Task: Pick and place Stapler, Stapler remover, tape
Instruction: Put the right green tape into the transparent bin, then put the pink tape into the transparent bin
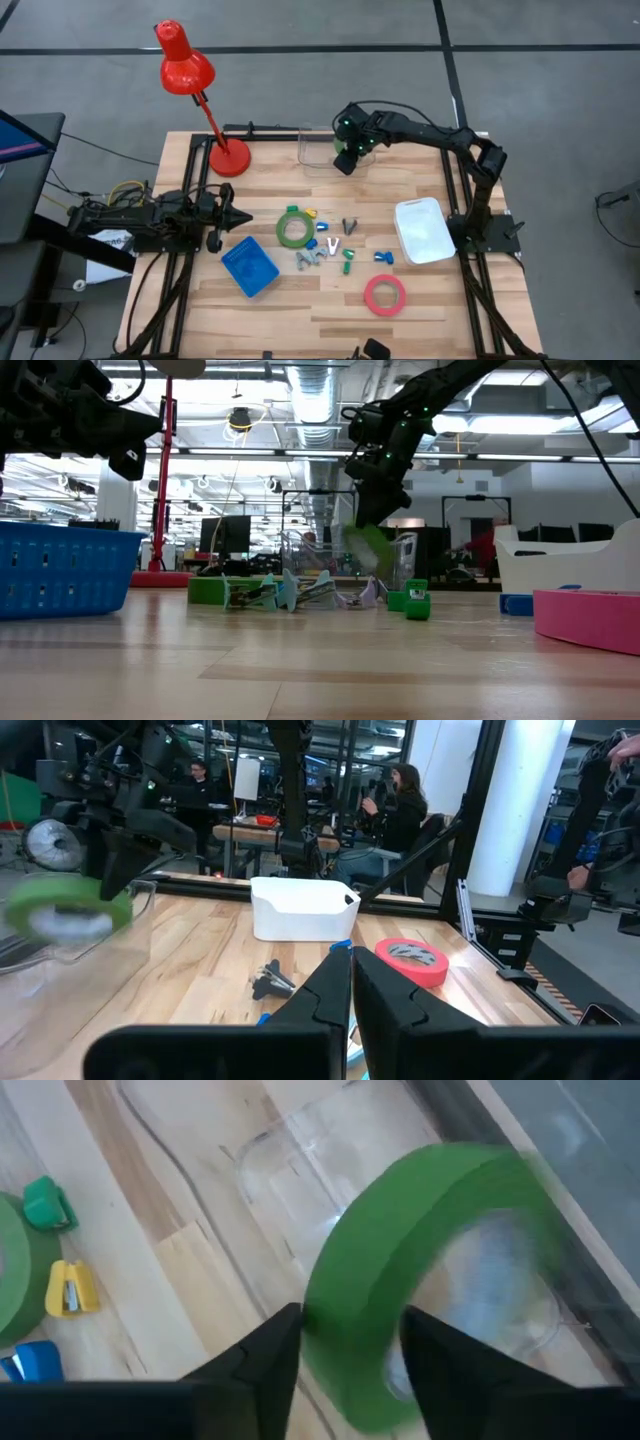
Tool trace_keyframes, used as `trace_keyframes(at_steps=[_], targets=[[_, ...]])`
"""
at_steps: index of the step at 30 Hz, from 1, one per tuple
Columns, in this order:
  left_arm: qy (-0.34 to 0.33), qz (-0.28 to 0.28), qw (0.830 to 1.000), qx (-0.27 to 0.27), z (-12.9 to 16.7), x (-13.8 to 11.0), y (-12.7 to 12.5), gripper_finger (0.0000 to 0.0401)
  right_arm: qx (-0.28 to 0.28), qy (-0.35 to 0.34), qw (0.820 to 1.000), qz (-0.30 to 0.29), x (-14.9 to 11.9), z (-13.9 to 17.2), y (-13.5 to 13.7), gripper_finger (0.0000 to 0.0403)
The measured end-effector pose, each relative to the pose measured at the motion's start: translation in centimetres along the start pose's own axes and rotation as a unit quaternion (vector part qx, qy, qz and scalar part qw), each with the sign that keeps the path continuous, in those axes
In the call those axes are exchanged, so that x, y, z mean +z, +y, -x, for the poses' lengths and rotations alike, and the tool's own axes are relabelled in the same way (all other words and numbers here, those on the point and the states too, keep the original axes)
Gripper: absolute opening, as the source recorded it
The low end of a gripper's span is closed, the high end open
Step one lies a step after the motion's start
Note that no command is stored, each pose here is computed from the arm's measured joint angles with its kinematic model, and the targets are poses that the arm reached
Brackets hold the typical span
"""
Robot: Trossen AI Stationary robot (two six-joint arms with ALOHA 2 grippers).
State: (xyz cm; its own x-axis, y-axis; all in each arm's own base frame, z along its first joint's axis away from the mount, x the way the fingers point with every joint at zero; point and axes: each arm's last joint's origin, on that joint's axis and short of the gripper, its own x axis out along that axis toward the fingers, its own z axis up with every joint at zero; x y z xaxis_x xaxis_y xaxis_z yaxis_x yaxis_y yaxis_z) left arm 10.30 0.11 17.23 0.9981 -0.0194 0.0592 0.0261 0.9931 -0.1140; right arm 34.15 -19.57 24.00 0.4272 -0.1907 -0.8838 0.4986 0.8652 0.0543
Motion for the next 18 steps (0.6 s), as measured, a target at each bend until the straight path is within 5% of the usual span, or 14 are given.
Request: trace_keyframes(at_steps=[8, 18], targets=[[-0.003, 0.000, 1.000, 0.000, 0.0, 0.1, 0.0, 0.0008, 0.002, 0.001, 1.000, 0.002, 0.0, 0.0, 0.3, 0.0247], [-0.006, 0.000, 1.000, -0.001, 0.0, 0.1, 0.0, 0.0008, 0.012, -0.008, 1.000, 0.021, 0.0, 0.7, 1.7, 0.0255]])
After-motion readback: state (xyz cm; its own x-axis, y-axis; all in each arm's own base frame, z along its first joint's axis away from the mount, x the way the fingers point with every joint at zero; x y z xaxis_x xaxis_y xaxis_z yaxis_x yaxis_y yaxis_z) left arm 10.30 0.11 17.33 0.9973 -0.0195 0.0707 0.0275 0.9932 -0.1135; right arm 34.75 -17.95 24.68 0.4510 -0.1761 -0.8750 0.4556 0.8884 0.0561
